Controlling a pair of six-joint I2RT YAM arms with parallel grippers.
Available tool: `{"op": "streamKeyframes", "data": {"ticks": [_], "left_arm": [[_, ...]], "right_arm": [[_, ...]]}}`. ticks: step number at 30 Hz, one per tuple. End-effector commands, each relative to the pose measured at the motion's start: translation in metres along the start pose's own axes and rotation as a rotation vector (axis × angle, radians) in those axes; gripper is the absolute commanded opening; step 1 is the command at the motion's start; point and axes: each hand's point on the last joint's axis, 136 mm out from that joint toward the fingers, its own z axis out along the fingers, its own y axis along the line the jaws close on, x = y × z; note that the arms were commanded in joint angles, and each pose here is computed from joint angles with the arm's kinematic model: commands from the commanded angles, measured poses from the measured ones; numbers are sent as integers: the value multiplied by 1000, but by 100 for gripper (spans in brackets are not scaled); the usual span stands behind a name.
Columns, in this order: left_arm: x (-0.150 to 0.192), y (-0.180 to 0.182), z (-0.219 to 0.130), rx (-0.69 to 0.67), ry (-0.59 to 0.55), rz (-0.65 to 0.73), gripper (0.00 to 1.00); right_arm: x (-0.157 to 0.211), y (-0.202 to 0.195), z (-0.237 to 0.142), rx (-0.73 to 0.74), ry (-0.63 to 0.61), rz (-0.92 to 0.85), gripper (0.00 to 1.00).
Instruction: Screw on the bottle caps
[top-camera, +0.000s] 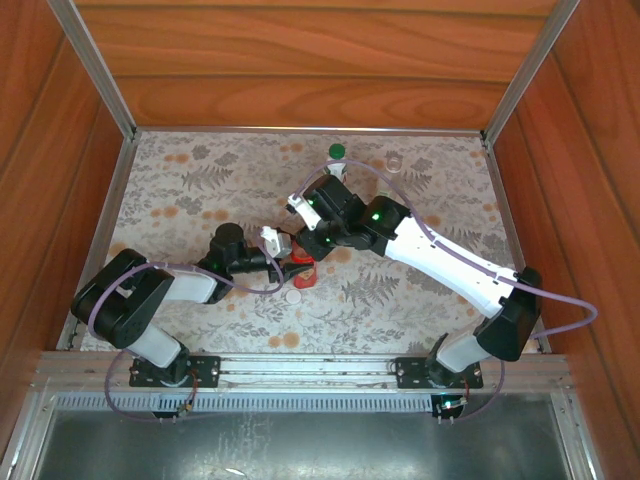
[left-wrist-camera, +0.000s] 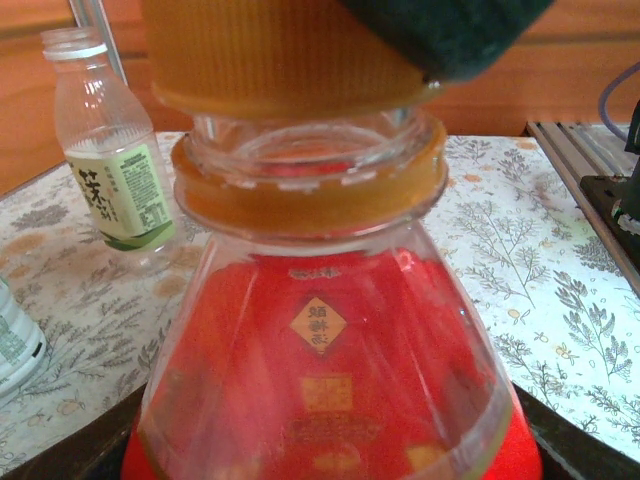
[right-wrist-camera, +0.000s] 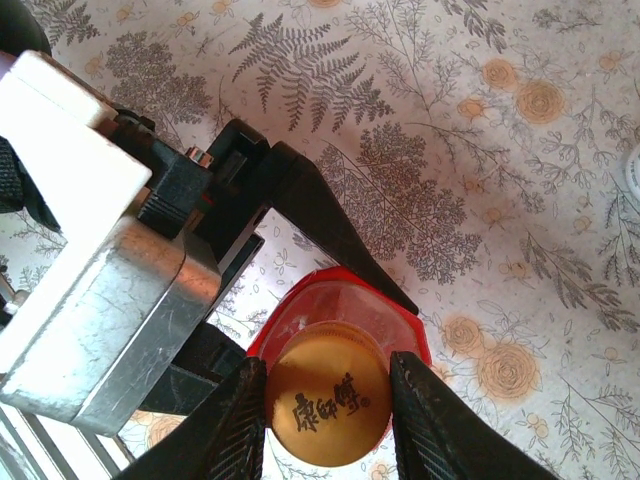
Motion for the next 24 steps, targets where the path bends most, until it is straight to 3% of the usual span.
{"op": "streamKeyframes", "data": {"ticks": [1,4,9,12,16,24], "left_arm": [[14,-2,2,8,40,-38,64],[14,-3,2,10,41,-38,64],[13,-2,2,11,38,-36,64],[13,-3,2,11,39,-37,64],[13,-3,2,12,38,-37,64],[13,-3,3,16,39,-38,64]], "right_arm": [[15,5,4,-10,63,-2,37],[12,5,0,-12,47,0,43],[9,6,-6,-14,15,5,70],[2,6,-14,-19,-40,29,77],[-14,4,-26,-26,-154,79,76],[-11,-7,-18,-27,-103,158,49]]}}
